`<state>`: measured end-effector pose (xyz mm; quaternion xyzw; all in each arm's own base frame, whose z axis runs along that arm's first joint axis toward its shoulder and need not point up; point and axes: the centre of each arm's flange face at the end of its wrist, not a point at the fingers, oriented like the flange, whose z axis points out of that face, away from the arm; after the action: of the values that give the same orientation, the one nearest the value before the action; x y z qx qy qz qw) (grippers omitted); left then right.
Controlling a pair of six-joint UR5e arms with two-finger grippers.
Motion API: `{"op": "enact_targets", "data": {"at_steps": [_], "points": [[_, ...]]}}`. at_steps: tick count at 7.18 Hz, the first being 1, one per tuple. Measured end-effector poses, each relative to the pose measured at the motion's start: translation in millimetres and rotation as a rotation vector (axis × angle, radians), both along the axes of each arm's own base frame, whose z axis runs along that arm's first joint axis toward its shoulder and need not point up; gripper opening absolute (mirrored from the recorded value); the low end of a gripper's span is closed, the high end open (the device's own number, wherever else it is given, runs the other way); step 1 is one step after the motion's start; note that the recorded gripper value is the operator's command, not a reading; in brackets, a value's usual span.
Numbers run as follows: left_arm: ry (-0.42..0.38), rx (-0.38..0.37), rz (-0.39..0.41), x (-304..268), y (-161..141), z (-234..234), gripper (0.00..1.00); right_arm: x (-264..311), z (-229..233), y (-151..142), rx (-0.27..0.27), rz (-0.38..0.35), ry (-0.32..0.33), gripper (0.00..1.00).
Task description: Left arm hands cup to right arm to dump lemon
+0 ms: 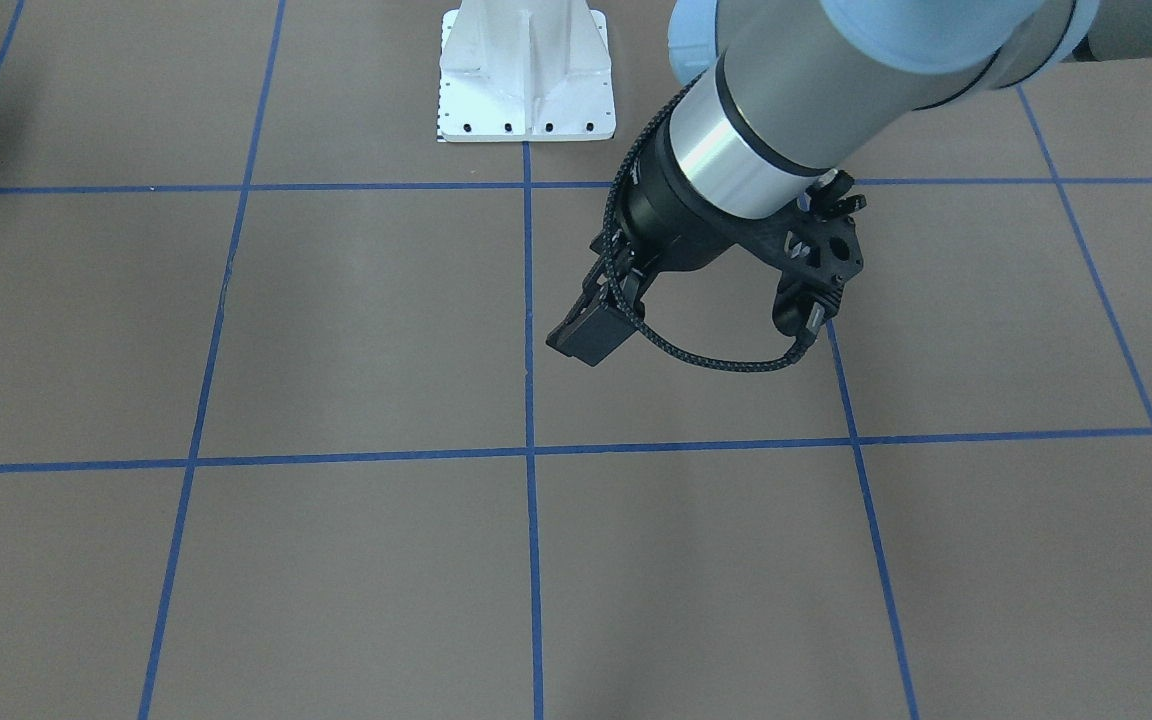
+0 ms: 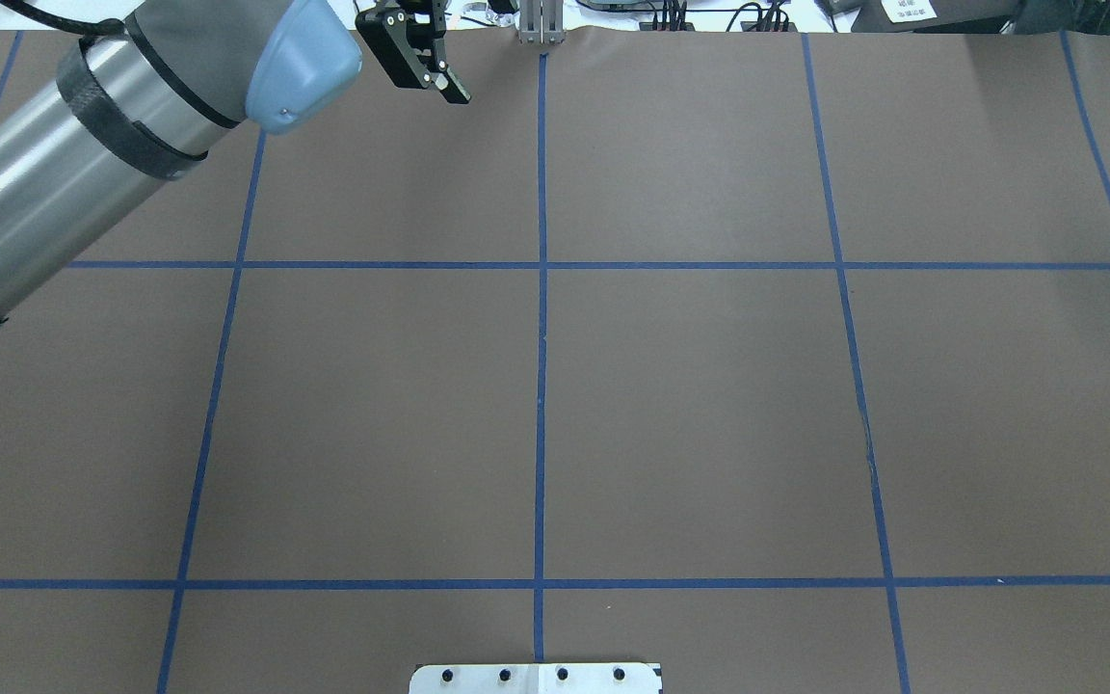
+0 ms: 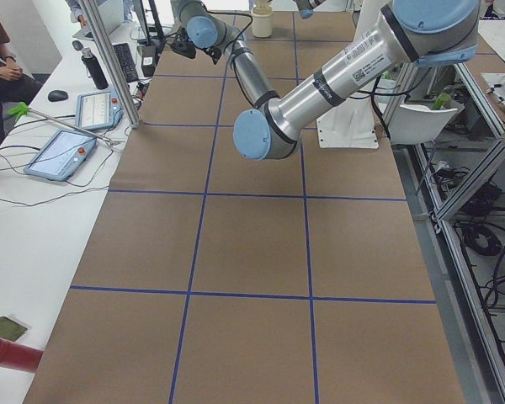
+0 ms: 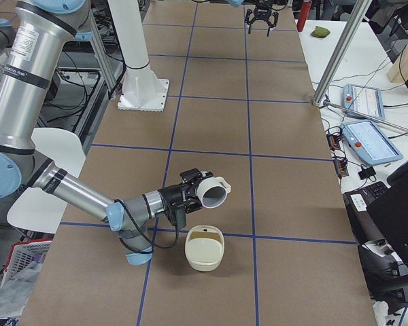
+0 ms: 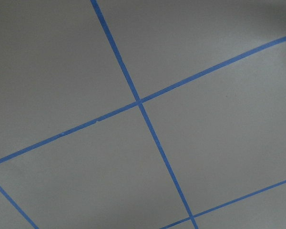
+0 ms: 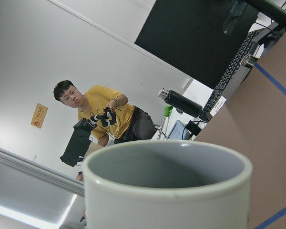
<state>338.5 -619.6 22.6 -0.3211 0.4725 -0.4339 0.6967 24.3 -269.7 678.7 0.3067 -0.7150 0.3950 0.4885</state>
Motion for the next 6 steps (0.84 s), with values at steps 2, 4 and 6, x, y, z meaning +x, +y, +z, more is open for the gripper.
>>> {"op": "enact_targets", "data": {"at_steps": [2, 4, 6], "points": [[0.001, 0.014, 0.001, -3, -1, 0, 1.0, 1, 7, 2, -0.034, -0.01, -0.041, 0.0], [0.002, 0.047, 0.011, -4, -2, 0, 1.0, 5, 13, 6, -0.067, -0.015, -0.108, 0.0], [0.003, 0.087, 0.024, -6, -2, 0, 1.0, 11, 15, 8, -0.097, -0.016, -0.196, 0.0]]}}
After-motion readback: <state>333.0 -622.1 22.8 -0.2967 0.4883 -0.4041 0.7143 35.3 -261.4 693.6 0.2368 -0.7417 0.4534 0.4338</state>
